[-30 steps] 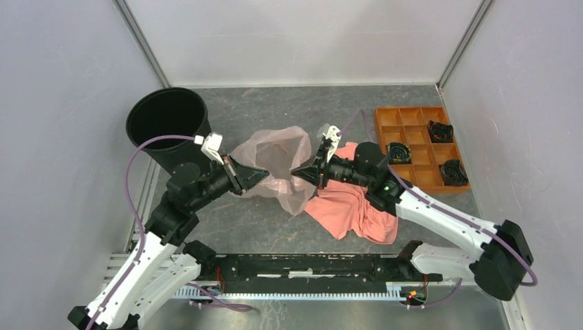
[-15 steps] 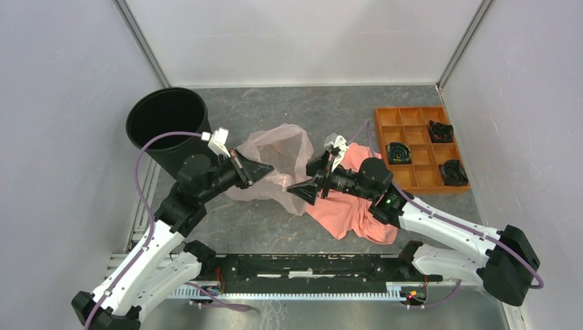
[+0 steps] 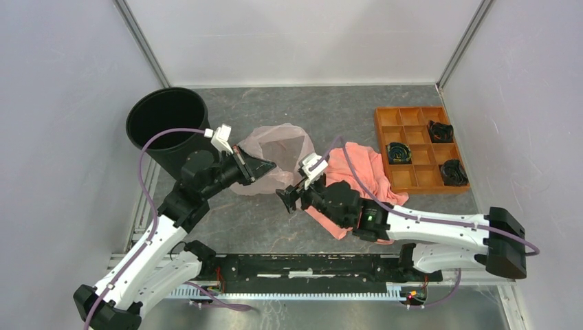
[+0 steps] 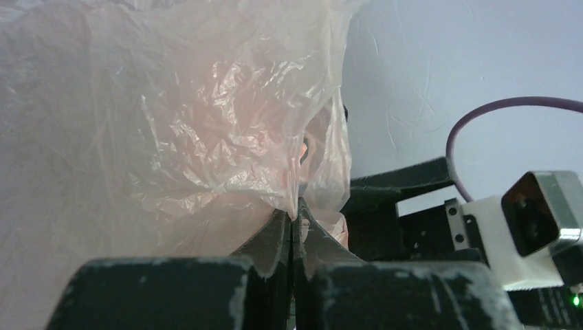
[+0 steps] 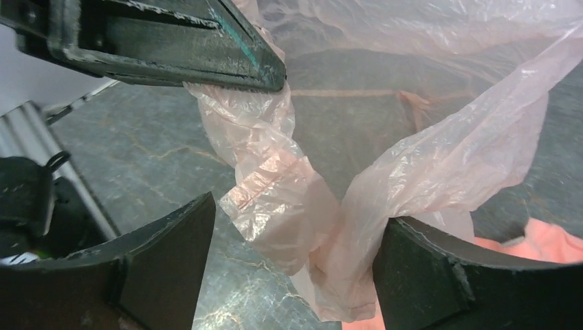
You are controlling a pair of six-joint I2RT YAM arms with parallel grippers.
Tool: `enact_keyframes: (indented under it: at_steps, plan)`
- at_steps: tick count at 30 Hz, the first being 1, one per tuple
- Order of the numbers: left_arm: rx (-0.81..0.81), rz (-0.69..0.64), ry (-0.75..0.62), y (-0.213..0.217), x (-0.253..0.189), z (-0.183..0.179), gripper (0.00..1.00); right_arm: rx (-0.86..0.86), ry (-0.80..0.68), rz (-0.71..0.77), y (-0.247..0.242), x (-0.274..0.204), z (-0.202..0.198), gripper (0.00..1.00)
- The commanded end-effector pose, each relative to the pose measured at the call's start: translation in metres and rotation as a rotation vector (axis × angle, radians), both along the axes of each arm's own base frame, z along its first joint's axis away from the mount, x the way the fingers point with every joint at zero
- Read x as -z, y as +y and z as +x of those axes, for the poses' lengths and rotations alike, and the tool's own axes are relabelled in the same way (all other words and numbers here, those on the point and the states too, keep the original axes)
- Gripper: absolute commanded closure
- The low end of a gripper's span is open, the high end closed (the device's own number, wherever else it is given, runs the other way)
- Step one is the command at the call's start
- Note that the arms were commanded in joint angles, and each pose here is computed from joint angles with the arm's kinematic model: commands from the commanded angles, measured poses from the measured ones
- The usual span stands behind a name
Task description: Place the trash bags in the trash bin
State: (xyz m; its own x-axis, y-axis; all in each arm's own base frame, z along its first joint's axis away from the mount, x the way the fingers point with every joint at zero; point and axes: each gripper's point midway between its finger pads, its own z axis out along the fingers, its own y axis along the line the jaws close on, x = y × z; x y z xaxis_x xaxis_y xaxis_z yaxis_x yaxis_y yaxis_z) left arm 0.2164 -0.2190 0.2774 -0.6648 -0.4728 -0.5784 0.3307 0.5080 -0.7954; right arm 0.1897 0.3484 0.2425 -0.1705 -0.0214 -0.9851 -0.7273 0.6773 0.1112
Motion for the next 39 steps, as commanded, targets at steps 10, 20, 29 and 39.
enact_keyframes:
  at_steps: [10,20,29,39]
  plan:
    - [-0.085,0.157,-0.147,0.029,-0.030,0.002,0.47,0.350,-0.221,-0.100,-0.053,-0.022,0.044,0.99]
    - [-0.815,0.852,-0.118,0.184,-0.069,0.061,0.01,0.250,-0.212,-0.043,-0.094,-0.008,0.031,1.00]
    - [-0.902,1.043,-0.022,0.208,-0.064,0.135,0.00,0.196,-0.245,-0.039,-0.102,-0.025,0.020,1.00]
    - [-0.787,1.046,0.039,0.211,-0.016,0.162,0.36,0.197,-0.268,0.014,-0.118,-0.041,0.011,0.99]
